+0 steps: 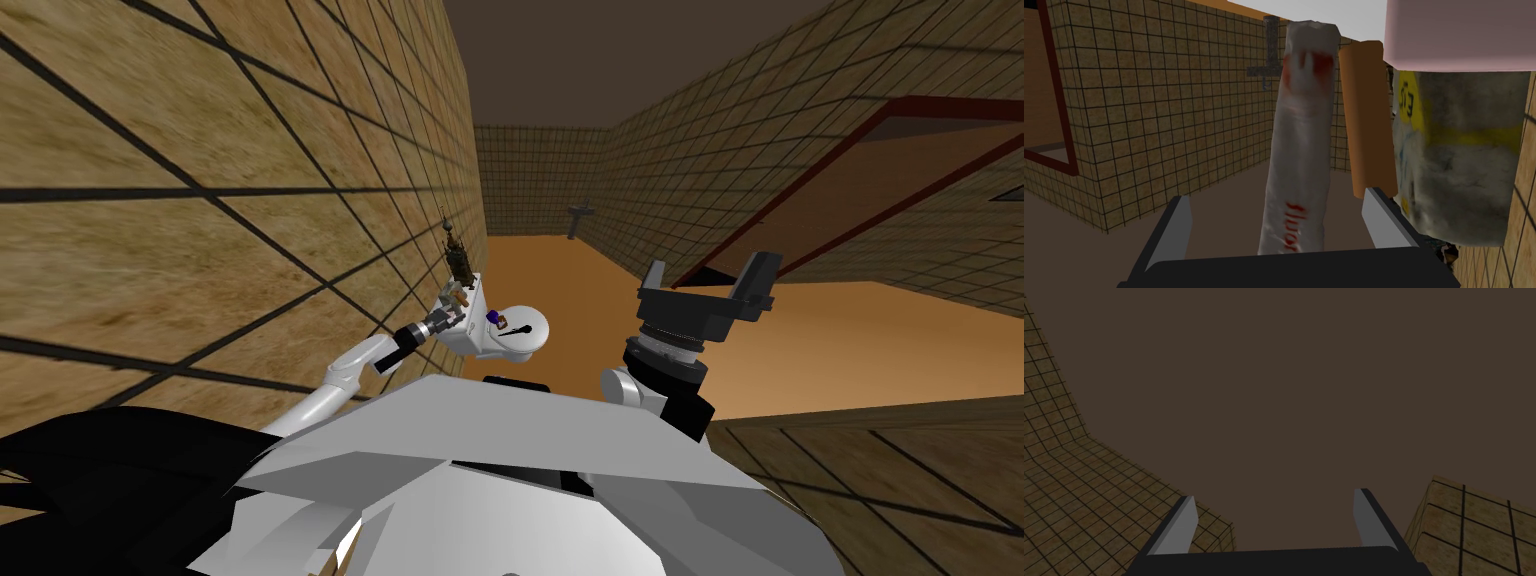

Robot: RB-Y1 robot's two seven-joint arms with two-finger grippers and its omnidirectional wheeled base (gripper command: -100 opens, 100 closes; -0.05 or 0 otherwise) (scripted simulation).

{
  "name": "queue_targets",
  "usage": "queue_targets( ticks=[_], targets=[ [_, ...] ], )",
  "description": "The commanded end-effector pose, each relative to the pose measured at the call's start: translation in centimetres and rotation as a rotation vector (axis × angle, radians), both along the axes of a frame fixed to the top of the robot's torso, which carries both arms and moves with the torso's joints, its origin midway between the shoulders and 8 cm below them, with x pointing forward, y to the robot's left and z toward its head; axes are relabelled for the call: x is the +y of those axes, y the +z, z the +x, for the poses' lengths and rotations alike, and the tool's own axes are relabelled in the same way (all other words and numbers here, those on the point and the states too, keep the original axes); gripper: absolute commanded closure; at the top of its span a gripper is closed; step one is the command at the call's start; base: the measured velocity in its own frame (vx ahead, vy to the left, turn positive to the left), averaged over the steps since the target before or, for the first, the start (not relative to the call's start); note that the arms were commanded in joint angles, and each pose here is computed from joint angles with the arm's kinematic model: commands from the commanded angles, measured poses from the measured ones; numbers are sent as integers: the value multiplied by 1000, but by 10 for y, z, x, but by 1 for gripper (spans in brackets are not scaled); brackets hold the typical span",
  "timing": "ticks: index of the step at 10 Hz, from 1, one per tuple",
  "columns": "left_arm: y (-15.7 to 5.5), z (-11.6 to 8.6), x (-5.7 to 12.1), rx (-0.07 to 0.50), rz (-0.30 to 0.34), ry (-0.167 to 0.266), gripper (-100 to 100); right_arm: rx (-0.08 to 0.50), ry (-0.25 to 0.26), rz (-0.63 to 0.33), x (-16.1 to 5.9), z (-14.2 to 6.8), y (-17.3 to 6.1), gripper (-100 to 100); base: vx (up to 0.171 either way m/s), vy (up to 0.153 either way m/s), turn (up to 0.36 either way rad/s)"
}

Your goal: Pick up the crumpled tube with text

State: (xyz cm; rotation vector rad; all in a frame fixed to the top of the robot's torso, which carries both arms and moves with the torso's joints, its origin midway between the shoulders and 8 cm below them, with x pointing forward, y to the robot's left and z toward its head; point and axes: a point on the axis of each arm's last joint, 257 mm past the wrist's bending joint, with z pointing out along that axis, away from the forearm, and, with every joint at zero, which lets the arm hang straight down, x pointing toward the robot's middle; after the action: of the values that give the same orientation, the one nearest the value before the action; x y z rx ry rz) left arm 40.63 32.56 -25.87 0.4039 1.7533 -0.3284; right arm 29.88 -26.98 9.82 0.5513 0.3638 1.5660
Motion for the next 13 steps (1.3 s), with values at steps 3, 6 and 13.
queue_targets(
  ticks=[3,6,13],
  targets=[
    [0,8,-14,-6,-2,-23,-100,0,0,0,0,0,0,0,-4,15,61],
    [4,17,-28,-11,-30,-38,-100,0,0,0,0,0,0,0,-4,11,66],
    [6,35,-56,-15,-35,-74,-100,0,0,0,0,0,0,0,-2,11,43]
  ],
)
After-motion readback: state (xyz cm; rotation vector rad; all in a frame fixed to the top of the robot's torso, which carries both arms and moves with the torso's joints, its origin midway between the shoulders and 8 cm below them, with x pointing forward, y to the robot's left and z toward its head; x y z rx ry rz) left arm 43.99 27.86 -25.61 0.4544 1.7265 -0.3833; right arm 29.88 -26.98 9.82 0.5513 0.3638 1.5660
